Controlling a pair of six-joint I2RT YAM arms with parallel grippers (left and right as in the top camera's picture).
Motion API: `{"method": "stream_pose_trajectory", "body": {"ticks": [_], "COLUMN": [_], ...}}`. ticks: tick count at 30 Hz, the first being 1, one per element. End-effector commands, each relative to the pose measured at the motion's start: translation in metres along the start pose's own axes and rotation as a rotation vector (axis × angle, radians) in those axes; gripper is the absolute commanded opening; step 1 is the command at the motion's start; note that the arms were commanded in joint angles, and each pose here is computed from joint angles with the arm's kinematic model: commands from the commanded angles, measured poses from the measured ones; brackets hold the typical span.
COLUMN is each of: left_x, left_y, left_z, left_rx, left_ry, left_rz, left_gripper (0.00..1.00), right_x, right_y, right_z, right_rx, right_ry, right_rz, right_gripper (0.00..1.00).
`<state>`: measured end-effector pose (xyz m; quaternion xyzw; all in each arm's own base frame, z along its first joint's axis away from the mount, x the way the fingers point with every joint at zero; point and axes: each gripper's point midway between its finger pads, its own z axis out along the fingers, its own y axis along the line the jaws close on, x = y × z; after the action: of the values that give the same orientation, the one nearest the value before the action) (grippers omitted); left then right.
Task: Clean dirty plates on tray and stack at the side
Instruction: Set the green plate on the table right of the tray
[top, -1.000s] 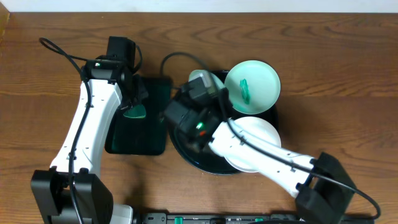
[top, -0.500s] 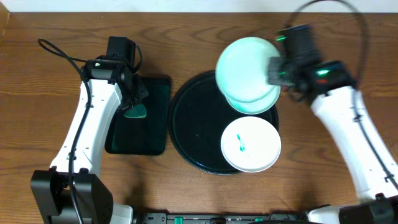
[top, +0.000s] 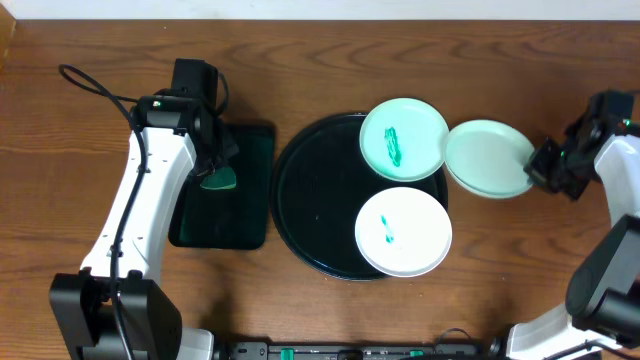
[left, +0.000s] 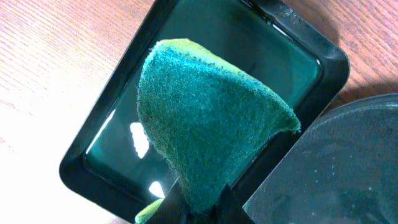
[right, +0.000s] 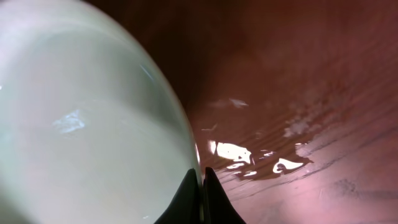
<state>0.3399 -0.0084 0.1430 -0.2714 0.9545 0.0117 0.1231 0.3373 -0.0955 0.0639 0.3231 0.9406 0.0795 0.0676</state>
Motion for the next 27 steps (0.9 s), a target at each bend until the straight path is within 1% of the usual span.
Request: {"method": "stream_pose_trajectory", "body": {"ticks": [1, 5, 9, 14, 15, 16, 17, 19, 21, 23, 25, 27], "left_x": [-0.001, -0.001, -0.001, -0.001, -0.001, -0.001, -0.001, -0.001, -0.002, -0.003, -0.004, -0.004], "left_y": [0.003, 0.003, 0.003, 0.003, 0.003, 0.003, 0.003, 0.003, 0.003, 0.002, 0.001, 0.000], "left_z": [0.002, 0.002, 0.002, 0.002, 0.002, 0.002, 0.002, 0.002, 0.002, 0.002, 0.002, 0.002], "left_rx": [-0.014, -0.013, -0.012, -0.012, -0.012, -0.012, -0.012, -0.012, -0.011, -0.007, -0.005, 0.000], "left_ry": [-0.004, -0.006, -0.006, -0.006, -0.006, -0.006, -0.006, -0.006, -0.008, -0.012, -0.015, -0.016], "left_rz": [-0.015, -0.016, -0.016, -0.016, -0.015, -0.006, 0.002, 0.008, 0.007, 0.016, 0.042, 0.065], "left_gripper": [0.07, 0.07, 0.07, 0.07, 0.07, 0.07, 0.07, 0.07, 0.07, 0.07, 0.07, 0.08], "right_x": [0.010, 0.008, 0.002, -0.008, -0.009, -0.012, -0.014, -0.017, -0.021, -0.030, -0.035, -0.037], "right_y": [-0.022, -0.034, -0.037, -0.035, -0.034, -0.031, -0.029, -0.024, -0.017, 0.006, 0.029, 0.061], "right_z": [0.020, 0.029, 0.029, 0.029, 0.029, 0.029, 0.029, 0.026, 0.021, -0.003, -0.021, -0.037], "right_rx": [0.015, 0.004, 0.010, 0.012, 0.010, 0.006, 0.003, -0.007, -0.026, -0.054, -0.073, -0.089], "right_ry": [0.025, 0.007, -0.018, -0.059, -0.066, -0.079, -0.087, -0.098, -0.101, -0.104, -0.122, -0.146], "right_rz": [0.027, 0.056, 0.000, -0.027, -0.031, -0.048, -0.054, -0.065, -0.092, -0.133, -0.204, -0.321], "right_gripper": [0.01, 0.01, 0.01, 0.01, 0.04, 0.18, 0.26, 0.36, 0.41, 0.46, 0.46, 0.47]}}
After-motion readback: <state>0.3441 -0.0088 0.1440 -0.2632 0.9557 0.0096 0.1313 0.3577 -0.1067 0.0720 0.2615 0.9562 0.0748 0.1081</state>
